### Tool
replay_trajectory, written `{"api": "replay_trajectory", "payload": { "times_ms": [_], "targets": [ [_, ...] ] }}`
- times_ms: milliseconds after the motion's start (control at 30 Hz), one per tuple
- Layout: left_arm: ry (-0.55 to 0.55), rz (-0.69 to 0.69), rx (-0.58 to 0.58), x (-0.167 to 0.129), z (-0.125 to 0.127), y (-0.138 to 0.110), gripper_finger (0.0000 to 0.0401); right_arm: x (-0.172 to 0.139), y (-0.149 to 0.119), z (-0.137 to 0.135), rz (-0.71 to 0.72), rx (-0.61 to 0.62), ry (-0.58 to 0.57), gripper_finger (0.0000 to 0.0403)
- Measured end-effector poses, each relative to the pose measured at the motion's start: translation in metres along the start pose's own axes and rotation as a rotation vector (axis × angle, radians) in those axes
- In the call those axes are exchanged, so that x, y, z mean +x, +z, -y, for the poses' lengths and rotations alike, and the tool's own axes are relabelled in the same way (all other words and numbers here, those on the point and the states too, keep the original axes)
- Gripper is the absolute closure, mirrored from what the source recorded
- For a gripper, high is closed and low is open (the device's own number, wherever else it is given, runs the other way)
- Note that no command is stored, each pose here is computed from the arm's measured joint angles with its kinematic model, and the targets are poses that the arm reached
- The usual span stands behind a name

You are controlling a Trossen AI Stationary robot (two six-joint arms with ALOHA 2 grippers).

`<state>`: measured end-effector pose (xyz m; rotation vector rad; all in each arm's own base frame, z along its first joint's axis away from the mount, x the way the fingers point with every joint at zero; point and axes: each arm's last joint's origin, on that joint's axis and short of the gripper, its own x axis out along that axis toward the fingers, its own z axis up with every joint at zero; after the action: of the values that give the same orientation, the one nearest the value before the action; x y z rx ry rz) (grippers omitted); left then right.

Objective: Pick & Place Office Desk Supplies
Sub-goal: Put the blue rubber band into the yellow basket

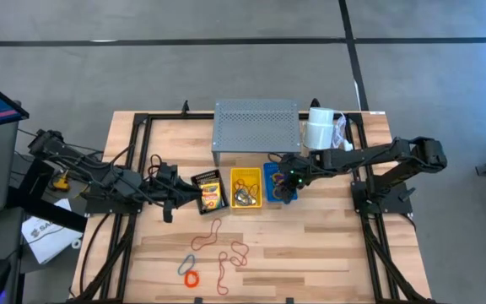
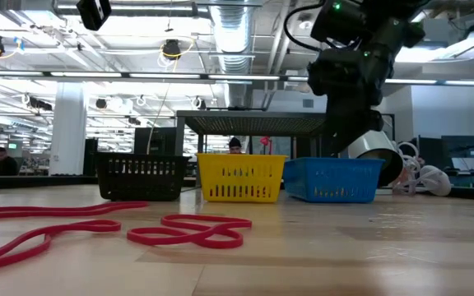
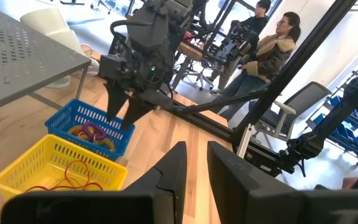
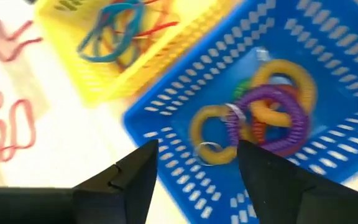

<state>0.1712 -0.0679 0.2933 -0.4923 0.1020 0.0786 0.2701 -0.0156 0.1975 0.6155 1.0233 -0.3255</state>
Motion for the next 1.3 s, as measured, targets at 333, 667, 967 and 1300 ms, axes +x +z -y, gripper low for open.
{"api": "replay_trajectory", "payload": {
  "times_ms": [333,667,967,1300],
  "targets": [
    [0.0,0.0,-0.003,0.0,0.0,0.0,0.0342,-0.022,0.011,-0.044,0.067,-0.122,0.135,0.0226],
    [-0.224,-0.161,0.138,0.006,0.007,-0.011,0.0342,-0.075,0.011,-0.117,0.225,-0.348,0.272,0.0267],
    [-0.247,-0.446,0.207,0.035,0.015,-0.045,0.0343,-0.09,-0.004,-0.138,0.224,-0.367,0.285,0.0296],
    [-0.028,-1.002,0.175,0.051,0.008,-0.092,0.0363,-0.091,-0.023,-0.144,0.212,-0.354,0.207,0.0297]
  ]
}}
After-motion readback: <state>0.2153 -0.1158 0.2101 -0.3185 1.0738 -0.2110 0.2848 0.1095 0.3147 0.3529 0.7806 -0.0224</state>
